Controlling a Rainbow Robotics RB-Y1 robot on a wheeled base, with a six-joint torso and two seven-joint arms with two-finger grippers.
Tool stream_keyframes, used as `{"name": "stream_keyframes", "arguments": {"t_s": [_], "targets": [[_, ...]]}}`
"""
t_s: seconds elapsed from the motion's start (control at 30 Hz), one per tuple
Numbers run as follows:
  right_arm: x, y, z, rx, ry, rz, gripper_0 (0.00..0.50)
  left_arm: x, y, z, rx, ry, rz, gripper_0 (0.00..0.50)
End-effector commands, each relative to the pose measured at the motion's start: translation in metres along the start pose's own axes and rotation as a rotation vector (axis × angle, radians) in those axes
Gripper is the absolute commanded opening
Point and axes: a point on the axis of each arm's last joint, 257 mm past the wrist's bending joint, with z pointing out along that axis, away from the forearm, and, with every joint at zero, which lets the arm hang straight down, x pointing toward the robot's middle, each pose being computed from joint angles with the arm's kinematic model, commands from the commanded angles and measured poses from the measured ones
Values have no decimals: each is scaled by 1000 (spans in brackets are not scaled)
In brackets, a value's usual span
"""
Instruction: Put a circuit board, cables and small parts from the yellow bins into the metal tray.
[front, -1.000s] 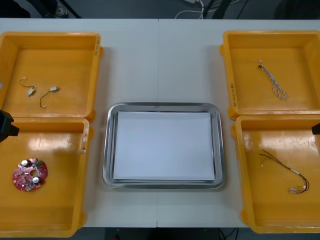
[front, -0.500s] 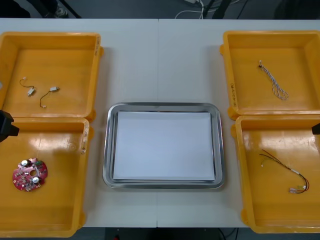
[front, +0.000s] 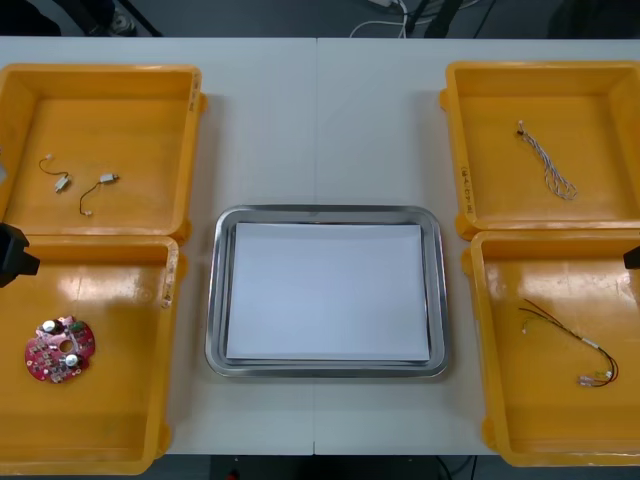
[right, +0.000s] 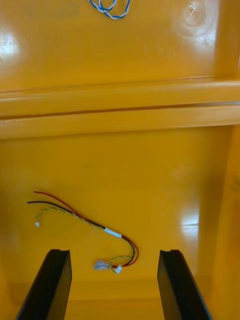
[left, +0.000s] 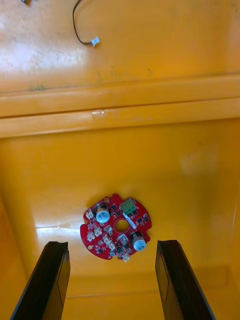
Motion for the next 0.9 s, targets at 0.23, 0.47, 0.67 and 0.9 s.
{"name": "stream_keyframes", "arguments": {"t_s": [0.23, 0.47, 0.67, 0.9], "targets": [[-14, -2, -12, 17, -50, -23, 500, 3, 4, -1, -19, -5, -26, 500], [-10, -3, -5, 14, -56, -26, 500, 3, 5, -2, -21, -1, 81, 500], [-5, -5, 0, 13, -60, -25, 500, 4, 5, -3, -27, 9, 182, 500], [-2, -6, 3, 11, -64, -32, 500, 4, 1, -1, -16, 13, 302, 500]]}}
